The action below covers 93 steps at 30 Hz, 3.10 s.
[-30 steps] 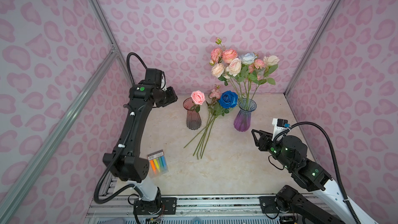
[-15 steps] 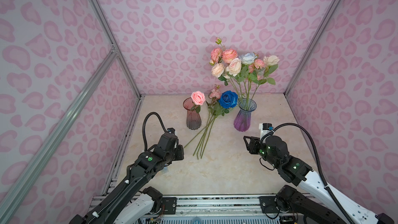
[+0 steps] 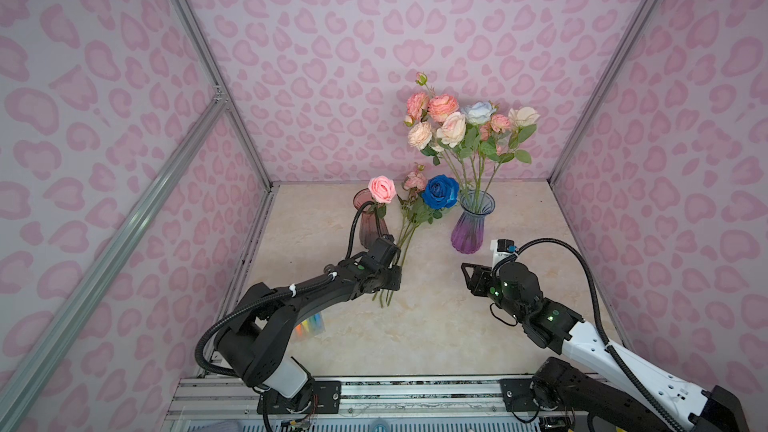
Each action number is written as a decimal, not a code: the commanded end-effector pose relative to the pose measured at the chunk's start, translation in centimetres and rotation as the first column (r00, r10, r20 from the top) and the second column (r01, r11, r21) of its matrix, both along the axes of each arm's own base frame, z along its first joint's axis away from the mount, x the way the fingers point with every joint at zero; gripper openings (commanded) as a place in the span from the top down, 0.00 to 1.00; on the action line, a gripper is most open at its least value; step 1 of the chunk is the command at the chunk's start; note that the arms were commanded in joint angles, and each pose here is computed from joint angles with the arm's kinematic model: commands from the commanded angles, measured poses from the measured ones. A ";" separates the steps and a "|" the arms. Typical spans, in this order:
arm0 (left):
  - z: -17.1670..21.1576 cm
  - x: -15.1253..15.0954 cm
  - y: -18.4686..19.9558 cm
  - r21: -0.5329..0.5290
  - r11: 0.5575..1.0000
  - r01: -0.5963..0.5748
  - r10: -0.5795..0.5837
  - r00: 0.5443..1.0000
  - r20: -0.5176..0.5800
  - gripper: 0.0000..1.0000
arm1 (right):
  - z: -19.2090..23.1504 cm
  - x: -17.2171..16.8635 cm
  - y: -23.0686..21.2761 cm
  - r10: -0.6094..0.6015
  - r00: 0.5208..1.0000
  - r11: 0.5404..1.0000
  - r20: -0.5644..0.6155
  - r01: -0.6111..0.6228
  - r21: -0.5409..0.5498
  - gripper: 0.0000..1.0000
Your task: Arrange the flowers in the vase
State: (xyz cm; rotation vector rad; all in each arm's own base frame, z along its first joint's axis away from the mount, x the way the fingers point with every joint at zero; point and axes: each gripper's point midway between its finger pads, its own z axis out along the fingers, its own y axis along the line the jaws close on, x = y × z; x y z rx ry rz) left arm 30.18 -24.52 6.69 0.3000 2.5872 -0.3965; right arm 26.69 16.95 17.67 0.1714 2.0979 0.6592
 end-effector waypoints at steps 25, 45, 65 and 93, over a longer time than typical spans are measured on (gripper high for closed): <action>-3.0 -0.6 2.8 0.259 0.962 -0.091 0.079 0.995 0.057 0.63 | -0.1 0.7 0.6 0.000 1.000 1.000 0.009 0.000 0.010 0.52; 3.1 -4.0 1.3 0.010 1.000 -0.003 0.002 0.995 0.097 0.97 | 0.6 0.5 1.4 0.027 0.999 1.000 0.030 -0.027 0.007 0.52; 9.0 -11.8 6.4 -0.258 0.966 -0.021 0.092 0.960 0.263 0.97 | 6.4 1.4 18.4 0.335 0.932 0.887 0.140 -0.362 0.287 0.32; 11.3 -12.7 6.2 -0.329 0.942 0.060 0.053 0.944 0.324 0.97 | 4.7 -2.1 24.8 0.475 0.874 0.799 0.098 -0.476 0.369 0.90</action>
